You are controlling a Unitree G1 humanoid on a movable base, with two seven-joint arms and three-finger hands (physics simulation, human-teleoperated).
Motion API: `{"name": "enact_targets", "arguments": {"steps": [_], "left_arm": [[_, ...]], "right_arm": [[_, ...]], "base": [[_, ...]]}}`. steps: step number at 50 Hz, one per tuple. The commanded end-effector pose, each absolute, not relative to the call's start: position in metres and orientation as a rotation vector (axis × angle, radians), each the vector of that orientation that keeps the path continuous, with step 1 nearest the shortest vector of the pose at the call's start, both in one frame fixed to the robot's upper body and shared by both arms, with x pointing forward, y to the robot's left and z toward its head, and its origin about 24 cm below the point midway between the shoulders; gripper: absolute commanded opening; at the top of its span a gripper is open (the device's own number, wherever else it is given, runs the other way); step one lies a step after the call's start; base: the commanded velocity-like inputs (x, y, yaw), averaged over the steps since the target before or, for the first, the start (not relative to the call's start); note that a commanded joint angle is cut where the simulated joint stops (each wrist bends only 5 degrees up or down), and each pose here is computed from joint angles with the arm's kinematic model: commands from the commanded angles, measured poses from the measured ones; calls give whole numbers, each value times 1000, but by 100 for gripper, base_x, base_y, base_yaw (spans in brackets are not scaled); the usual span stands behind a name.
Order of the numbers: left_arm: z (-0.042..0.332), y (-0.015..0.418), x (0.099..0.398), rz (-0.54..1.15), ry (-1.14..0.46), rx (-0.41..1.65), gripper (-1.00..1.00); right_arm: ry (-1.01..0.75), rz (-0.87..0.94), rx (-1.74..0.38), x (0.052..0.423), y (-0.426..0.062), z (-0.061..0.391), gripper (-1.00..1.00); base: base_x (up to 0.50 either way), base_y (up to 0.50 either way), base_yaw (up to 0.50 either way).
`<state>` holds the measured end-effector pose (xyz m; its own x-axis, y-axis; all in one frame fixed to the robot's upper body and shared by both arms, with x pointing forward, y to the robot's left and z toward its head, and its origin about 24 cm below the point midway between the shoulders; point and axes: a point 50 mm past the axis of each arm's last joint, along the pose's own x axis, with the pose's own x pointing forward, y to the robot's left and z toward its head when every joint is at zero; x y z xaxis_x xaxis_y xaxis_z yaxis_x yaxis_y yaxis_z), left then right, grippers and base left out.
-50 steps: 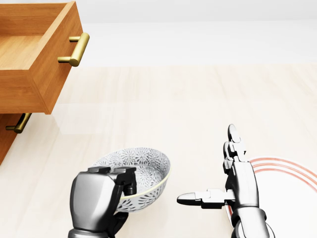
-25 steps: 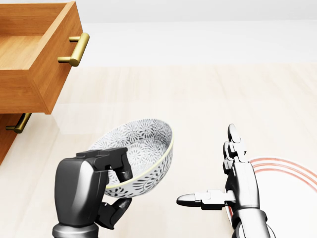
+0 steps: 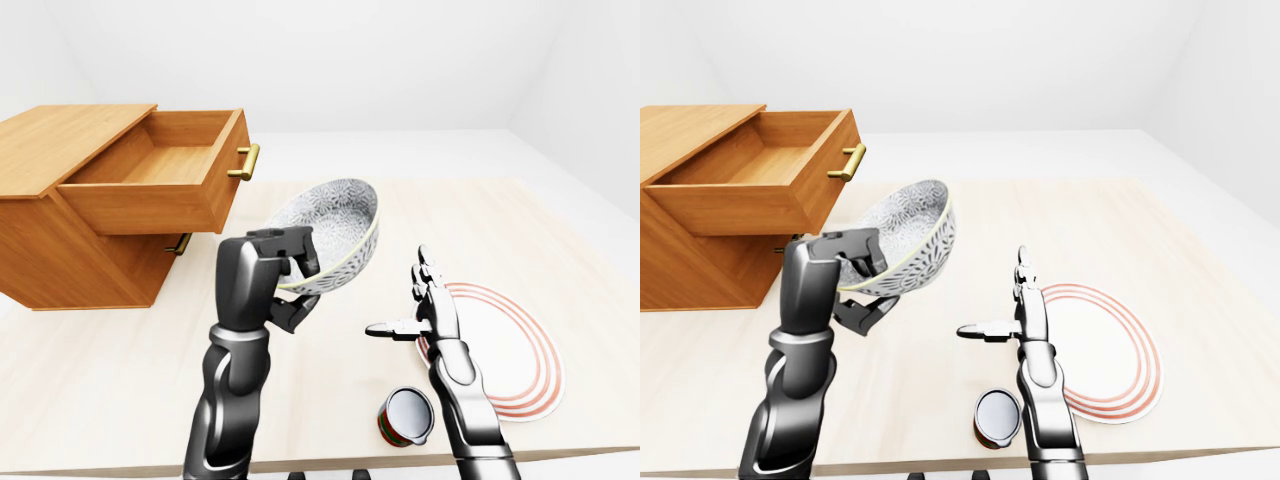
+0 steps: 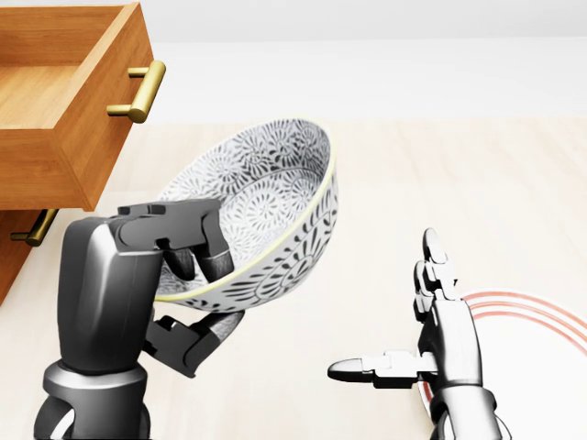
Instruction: Put the bowl on top of the cabinet.
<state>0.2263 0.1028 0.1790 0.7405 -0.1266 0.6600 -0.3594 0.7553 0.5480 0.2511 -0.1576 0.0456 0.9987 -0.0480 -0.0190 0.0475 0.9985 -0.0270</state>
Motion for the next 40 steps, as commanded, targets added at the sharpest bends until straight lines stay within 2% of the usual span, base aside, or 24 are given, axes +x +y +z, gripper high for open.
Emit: {"name": "enact_targets", "arguments": {"steps": [1, 14, 19, 40], "left_arm": [[223, 107, 221, 144, -905, 656, -90], [250, 113, 221, 166, -1021, 651, -90], [272, 118, 221, 185, -1105, 658, -90], [307, 157, 237, 321, -1175, 741, -89]], "right_arm": [[19, -49, -24, 250, -159, 47, 100], [17, -50, -24, 250, -159, 47, 100], [17, -50, -24, 249, -159, 47, 100], [18, -46, -24, 250, -158, 47, 100]], "base": [[0, 0, 0], [0, 0, 0], [0, 0, 0], [0, 0, 0]]}}
